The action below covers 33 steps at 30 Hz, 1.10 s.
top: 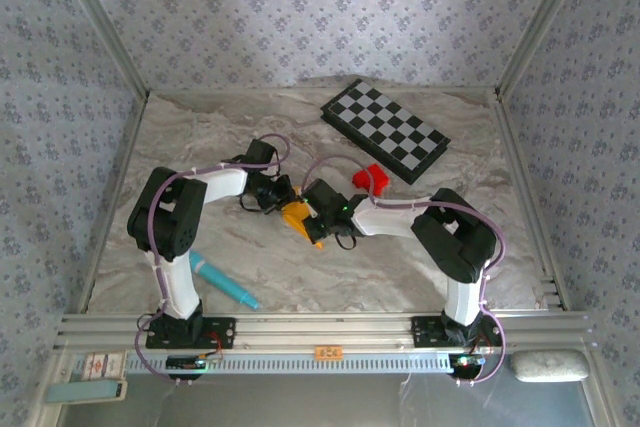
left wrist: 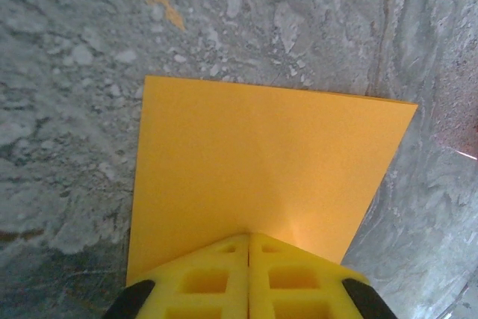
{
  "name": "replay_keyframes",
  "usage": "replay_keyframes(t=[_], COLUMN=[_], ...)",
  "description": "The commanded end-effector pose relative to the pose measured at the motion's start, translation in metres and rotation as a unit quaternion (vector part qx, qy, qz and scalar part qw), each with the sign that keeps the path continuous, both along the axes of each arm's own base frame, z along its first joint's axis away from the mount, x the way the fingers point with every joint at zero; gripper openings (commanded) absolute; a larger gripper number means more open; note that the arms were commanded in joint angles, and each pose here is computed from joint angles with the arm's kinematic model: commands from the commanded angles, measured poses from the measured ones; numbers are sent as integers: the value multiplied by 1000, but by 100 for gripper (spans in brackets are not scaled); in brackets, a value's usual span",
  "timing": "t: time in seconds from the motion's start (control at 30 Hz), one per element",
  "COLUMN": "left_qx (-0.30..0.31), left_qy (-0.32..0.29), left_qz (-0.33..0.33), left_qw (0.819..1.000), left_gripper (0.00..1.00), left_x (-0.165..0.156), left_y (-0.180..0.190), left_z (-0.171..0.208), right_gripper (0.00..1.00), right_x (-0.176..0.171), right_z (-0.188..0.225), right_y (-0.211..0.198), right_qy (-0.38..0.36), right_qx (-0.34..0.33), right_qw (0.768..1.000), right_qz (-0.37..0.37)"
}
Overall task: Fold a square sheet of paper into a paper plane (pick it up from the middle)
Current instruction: Third fold the triangle at the center of the table.
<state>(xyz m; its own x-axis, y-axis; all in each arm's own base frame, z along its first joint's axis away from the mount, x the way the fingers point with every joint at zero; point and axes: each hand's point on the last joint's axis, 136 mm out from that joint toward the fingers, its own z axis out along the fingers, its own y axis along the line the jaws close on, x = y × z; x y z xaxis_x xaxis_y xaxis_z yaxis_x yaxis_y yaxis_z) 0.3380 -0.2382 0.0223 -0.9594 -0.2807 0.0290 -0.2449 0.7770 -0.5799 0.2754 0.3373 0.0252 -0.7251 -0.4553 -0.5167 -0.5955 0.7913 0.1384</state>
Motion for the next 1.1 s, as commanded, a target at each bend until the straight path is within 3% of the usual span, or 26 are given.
replay_keyframes(t=[0.0, 0.2, 0.43, 0.63, 1.07], left_qx=[-4, -31, -93, -132, -135], left_qy=[-19, -50, -44, -68, -31], left_qz=[12, 76, 108, 88, 71], left_qw=[1000, 995, 989, 985, 988], left_gripper=[10, 18, 17, 15, 9], left_x=[5, 16, -7, -29, -48], left_y=[9, 35, 32, 15, -14], left_z=[25, 55, 56, 55, 31], right_gripper=[0, 0, 0, 0, 0], right_x=[-6, -6, -6, -7, -6], right_z=[-16, -16, -17, -21, -22], right_y=[-8, -7, -6, -8, -10], right_qy=[21, 25, 30, 37, 39], right_qx=[-30, -28, -28, -30, -30], right_qw=[999, 999, 999, 999, 999], right_qz=[-10, -13, -13, -14, -19])
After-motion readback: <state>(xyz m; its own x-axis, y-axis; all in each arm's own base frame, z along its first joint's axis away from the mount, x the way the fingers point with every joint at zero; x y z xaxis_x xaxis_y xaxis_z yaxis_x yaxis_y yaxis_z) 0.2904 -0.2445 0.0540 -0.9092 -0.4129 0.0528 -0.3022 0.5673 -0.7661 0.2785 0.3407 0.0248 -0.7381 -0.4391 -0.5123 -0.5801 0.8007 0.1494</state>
